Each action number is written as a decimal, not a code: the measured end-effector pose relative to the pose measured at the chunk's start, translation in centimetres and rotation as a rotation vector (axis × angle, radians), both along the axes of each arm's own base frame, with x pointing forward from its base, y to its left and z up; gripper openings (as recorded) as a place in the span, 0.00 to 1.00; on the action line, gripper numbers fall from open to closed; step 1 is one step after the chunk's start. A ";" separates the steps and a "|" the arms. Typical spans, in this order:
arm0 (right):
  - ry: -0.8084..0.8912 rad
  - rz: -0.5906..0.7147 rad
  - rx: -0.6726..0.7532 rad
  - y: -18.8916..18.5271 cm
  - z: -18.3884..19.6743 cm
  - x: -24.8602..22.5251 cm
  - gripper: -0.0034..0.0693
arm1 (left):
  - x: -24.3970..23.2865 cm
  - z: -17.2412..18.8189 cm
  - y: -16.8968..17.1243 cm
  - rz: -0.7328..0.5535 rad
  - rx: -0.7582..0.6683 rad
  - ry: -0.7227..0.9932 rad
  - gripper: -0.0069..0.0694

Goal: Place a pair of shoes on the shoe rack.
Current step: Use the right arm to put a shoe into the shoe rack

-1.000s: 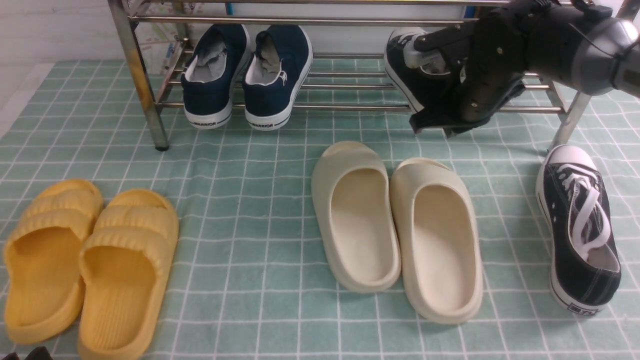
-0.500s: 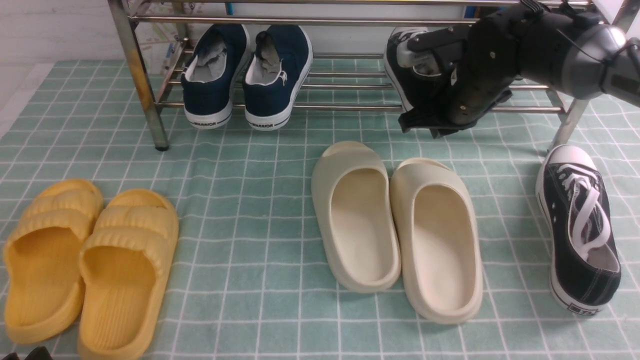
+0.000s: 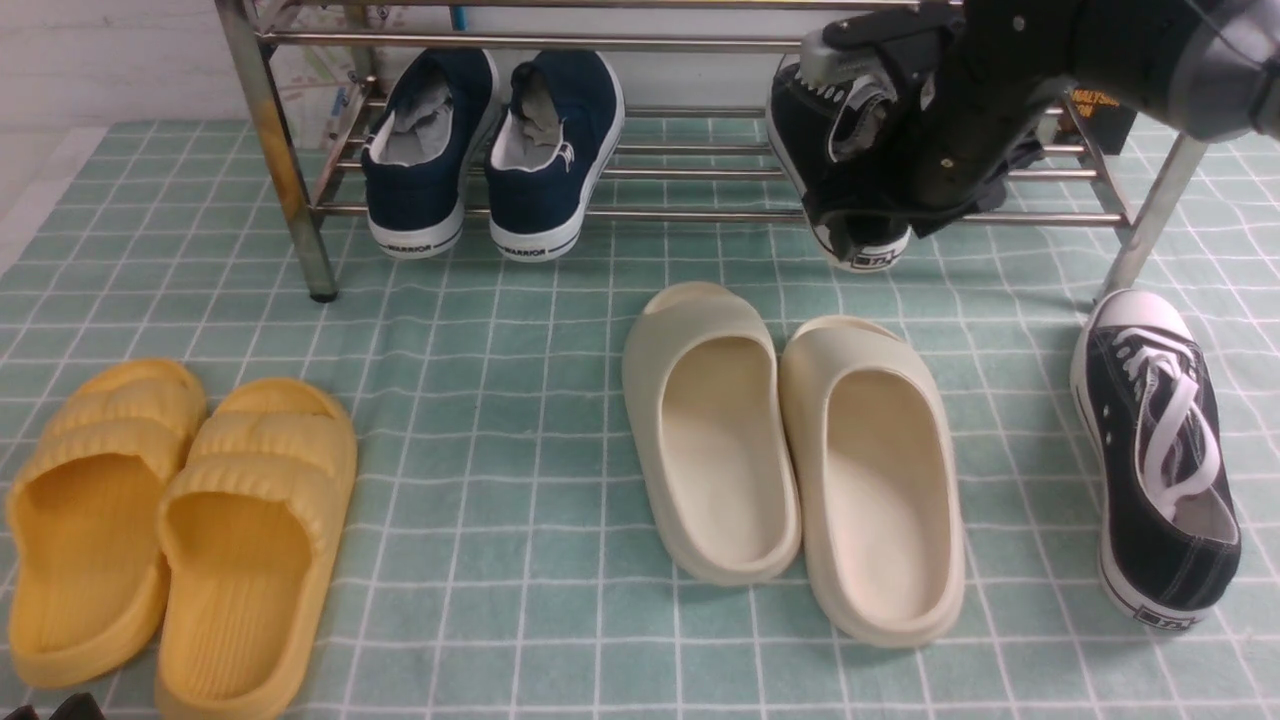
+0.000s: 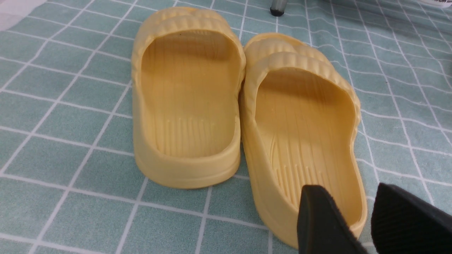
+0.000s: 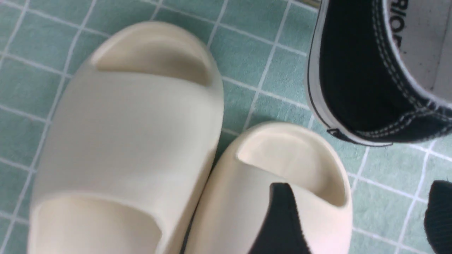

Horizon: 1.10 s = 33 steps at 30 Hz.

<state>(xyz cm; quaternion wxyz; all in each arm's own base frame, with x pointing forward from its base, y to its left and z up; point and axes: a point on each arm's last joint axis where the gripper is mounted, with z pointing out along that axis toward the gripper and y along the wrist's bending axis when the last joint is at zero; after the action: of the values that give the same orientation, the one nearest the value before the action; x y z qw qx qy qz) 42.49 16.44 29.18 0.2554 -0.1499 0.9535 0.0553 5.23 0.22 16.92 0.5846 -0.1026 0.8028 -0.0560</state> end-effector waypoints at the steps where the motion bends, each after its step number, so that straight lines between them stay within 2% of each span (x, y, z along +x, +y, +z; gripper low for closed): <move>1: 0.010 0.007 -0.002 -0.1 0.3 -0.3 0.78 | 0.0 0.0 0.0 0.000 0.000 0.000 0.40; 7: 0.052 0.044 -0.031 -0.7 2.2 -2.0 0.73 | 0.0 0.0 0.0 0.000 0.000 0.000 0.40; 17: 0.065 0.059 -0.043 -1.8 6.1 -5.0 0.56 | 0.0 0.0 0.0 0.000 0.000 0.000 0.40; 24: 0.062 0.048 -0.033 -2.8 6.9 -7.7 0.39 | 0.0 0.0 0.0 0.000 0.000 0.000 0.40; 28: 0.071 0.041 -0.014 -3.6 6.2 -10.2 0.22 | 0.0 0.0 0.0 0.000 0.000 0.000 0.40; 33: 0.045 0.039 -0.002 -3.7 5.1 -10.4 0.05 | 0.0 0.0 0.0 0.000 0.000 0.000 0.40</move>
<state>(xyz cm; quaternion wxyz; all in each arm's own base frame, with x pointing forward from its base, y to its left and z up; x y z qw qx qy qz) 32.05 12.71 34.24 0.2325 -0.1674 0.9560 0.0627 5.23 0.22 16.92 0.5846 -0.1026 0.8028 -0.0560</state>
